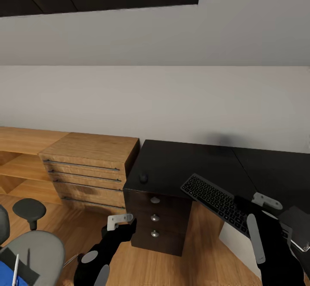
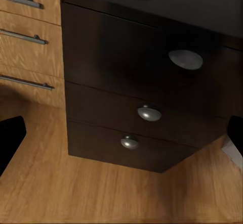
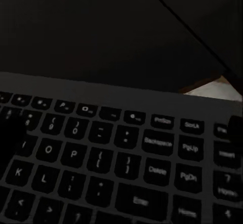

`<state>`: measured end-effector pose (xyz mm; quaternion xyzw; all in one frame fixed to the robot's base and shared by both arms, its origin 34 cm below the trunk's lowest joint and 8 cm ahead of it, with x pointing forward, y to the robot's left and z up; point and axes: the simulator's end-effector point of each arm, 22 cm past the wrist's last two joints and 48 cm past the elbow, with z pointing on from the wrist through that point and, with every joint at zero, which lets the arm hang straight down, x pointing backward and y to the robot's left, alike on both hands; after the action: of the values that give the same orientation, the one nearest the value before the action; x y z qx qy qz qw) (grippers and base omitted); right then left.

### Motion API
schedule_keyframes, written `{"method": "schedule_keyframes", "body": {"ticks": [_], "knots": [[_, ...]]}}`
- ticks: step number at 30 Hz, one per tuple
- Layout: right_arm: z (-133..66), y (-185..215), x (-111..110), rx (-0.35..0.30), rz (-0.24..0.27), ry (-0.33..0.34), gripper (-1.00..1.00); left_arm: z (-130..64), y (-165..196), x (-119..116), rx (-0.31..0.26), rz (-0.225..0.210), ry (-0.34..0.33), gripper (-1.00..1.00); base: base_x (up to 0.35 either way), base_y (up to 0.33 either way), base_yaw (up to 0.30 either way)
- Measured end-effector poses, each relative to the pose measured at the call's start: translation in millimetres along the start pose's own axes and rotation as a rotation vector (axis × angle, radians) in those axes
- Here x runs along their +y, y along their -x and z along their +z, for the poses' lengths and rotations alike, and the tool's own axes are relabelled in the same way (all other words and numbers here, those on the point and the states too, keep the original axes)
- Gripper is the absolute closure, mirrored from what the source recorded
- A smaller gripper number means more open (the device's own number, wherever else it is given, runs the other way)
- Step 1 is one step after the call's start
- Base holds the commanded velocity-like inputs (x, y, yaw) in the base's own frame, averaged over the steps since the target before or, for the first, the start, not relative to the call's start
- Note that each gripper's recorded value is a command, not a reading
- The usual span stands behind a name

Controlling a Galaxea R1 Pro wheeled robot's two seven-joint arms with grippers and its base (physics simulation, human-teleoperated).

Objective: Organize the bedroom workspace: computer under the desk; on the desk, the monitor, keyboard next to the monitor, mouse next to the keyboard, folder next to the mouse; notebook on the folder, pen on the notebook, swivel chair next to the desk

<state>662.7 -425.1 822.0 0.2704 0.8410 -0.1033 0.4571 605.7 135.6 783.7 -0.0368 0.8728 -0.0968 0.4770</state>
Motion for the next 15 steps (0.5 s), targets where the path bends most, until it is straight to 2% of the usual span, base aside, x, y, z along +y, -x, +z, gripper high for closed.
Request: {"method": "schedule_keyframes", "body": {"ticks": [8, 10, 15], "knots": [[-20.4, -10.2, 6.0, -0.01, 0.016, 0.018, -1.0, 0.2, -0.3, 0.1, 0.001, 0.0, 0.0, -1.0, -0.311, 0.0, 0.0], [-25.6, -19.6, 19.1, 0.004, 0.021, 0.04, -1.0, 0.2, -0.3, 0.2, 0.001, 0.001, 0.0, -1.0, -0.332, 0.0, 0.0], [-28.0, -24.1, 27.5, 0.011, 0.016, 0.054, -1.0, 0.2, -0.3, 0.2, 0.001, 0.002, 0.0, -1.0, -0.333, 0.0, 0.0]]}}
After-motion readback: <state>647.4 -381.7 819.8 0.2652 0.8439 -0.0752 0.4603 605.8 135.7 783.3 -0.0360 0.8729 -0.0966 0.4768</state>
